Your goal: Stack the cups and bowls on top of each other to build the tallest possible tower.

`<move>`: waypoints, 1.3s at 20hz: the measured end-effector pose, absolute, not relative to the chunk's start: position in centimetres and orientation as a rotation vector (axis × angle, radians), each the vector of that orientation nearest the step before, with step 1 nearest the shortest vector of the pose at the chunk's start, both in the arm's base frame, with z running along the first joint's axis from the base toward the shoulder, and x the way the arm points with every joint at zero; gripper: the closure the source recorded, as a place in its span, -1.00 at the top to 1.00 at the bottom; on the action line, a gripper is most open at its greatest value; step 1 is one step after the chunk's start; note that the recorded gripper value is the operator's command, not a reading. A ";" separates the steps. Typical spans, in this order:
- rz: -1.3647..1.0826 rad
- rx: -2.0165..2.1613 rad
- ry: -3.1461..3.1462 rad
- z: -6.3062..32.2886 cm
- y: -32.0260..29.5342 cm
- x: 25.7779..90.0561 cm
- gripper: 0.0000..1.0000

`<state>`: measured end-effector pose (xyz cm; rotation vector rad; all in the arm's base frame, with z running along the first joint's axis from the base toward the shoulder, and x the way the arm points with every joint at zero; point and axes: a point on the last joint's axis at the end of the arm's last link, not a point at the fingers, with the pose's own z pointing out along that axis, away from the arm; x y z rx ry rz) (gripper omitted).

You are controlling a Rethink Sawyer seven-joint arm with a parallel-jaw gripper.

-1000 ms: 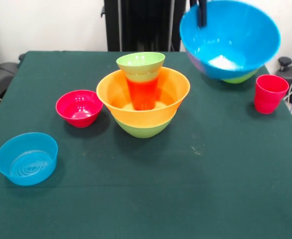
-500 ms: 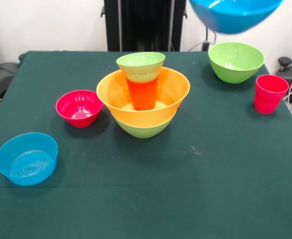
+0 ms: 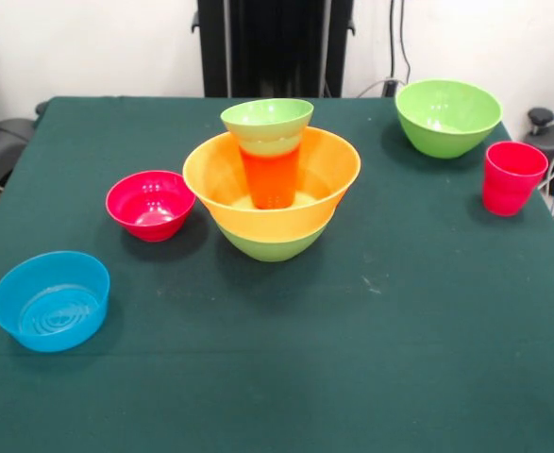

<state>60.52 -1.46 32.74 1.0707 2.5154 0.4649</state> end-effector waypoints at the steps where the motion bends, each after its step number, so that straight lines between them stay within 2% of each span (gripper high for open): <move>1: 0.456 1.048 2.497 32.8 -1.9 60.7 -1.00; 12: 0.387 0.782 2.426 33.1 -4.8 61.3 -1.00; 26: 0.271 0.562 2.467 31.4 -6.7 59.1 -1.00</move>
